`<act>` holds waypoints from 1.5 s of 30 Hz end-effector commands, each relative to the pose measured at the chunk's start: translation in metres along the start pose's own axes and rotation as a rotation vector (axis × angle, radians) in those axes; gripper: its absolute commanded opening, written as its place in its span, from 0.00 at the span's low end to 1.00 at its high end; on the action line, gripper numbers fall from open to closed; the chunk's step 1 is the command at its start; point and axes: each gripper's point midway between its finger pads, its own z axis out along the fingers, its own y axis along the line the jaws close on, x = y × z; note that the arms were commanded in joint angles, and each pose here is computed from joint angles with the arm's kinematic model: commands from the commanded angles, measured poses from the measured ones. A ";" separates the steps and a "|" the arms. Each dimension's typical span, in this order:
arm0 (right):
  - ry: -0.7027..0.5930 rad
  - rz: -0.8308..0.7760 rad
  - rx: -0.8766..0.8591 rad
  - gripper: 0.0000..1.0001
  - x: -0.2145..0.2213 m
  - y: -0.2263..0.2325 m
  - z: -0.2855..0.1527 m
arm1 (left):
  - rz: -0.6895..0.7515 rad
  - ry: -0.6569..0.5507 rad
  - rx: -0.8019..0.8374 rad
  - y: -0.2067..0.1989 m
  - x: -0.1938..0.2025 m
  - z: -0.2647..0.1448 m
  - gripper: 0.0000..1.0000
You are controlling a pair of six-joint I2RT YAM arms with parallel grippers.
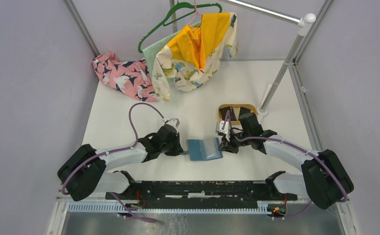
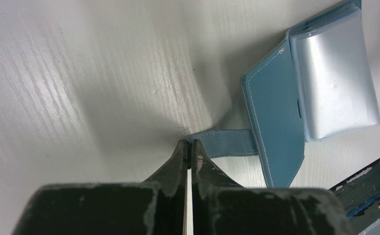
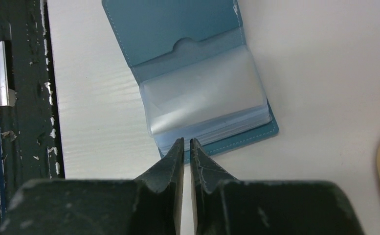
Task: Put the credit cards into the card holder
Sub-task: Open the card holder at the center of the board.
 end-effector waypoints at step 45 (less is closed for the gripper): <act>-0.130 -0.051 -0.095 0.34 -0.038 -0.007 -0.003 | 0.028 -0.231 0.429 -0.125 -0.065 -0.055 0.25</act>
